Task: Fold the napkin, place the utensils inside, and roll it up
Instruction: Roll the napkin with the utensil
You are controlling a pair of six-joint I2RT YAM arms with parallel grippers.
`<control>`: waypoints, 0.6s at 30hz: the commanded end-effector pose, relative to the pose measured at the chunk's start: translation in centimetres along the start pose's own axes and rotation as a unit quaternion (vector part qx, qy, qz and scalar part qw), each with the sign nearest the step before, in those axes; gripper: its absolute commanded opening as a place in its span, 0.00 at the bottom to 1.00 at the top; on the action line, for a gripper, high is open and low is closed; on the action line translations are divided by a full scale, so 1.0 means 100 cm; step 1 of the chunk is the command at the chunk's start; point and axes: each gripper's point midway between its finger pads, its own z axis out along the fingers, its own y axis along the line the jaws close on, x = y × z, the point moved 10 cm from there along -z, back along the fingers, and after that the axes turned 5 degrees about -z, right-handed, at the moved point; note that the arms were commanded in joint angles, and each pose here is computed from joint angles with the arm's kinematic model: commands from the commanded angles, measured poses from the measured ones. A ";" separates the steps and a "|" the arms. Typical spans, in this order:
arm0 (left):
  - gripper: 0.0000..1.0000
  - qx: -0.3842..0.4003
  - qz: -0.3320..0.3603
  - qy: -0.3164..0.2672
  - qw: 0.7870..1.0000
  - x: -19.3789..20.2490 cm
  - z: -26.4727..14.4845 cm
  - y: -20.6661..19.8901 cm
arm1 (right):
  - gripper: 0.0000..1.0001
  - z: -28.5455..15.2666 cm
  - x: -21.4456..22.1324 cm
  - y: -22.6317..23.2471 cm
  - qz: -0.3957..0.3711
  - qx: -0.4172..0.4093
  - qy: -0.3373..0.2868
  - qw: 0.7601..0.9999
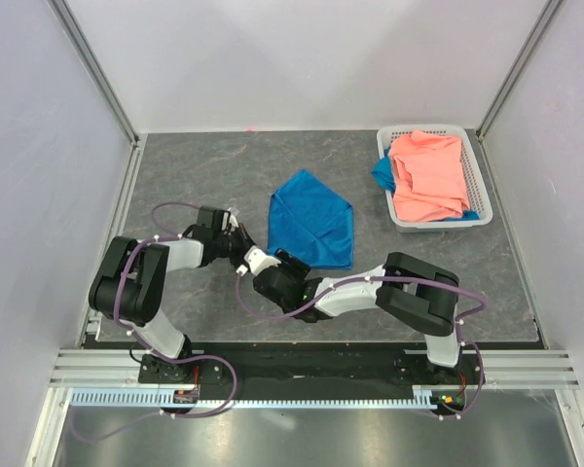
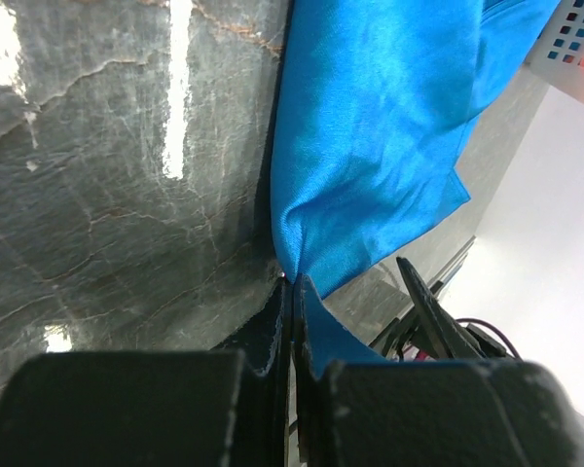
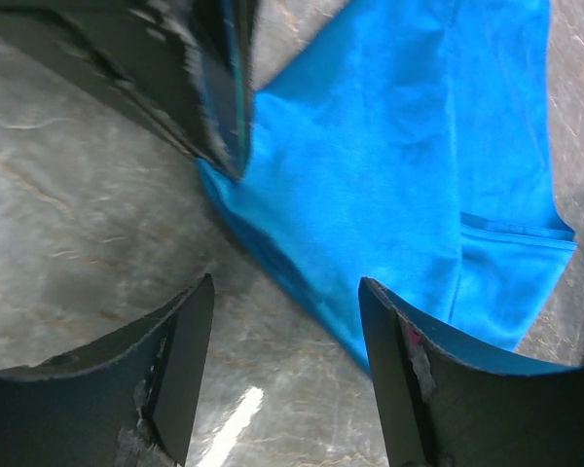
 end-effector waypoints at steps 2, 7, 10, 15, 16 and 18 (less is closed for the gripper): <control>0.02 0.008 0.025 -0.026 0.999 -0.007 -0.012 -0.010 | 0.68 0.008 0.008 -0.008 -0.008 0.023 0.015 1.000; 0.02 0.006 0.021 -0.034 0.999 -0.008 -0.014 -0.009 | 0.62 0.006 0.017 -0.008 -0.007 0.029 0.024 0.999; 0.02 0.005 0.022 -0.041 0.999 -0.010 -0.015 -0.010 | 0.58 0.006 0.024 -0.005 -0.005 0.027 0.031 0.999; 0.02 0.004 0.020 -0.051 0.999 -0.013 -0.017 -0.010 | 0.55 0.007 0.035 -0.005 -0.005 0.050 0.042 0.998; 0.02 0.004 0.020 -0.051 0.999 -0.013 -0.017 -0.010 | 0.55 0.008 0.037 -0.005 -0.006 0.051 0.045 0.998; 0.02 0.003 0.019 -0.051 0.999 -0.014 -0.017 -0.009 | 0.53 0.011 0.039 -0.006 -0.010 0.050 0.048 0.998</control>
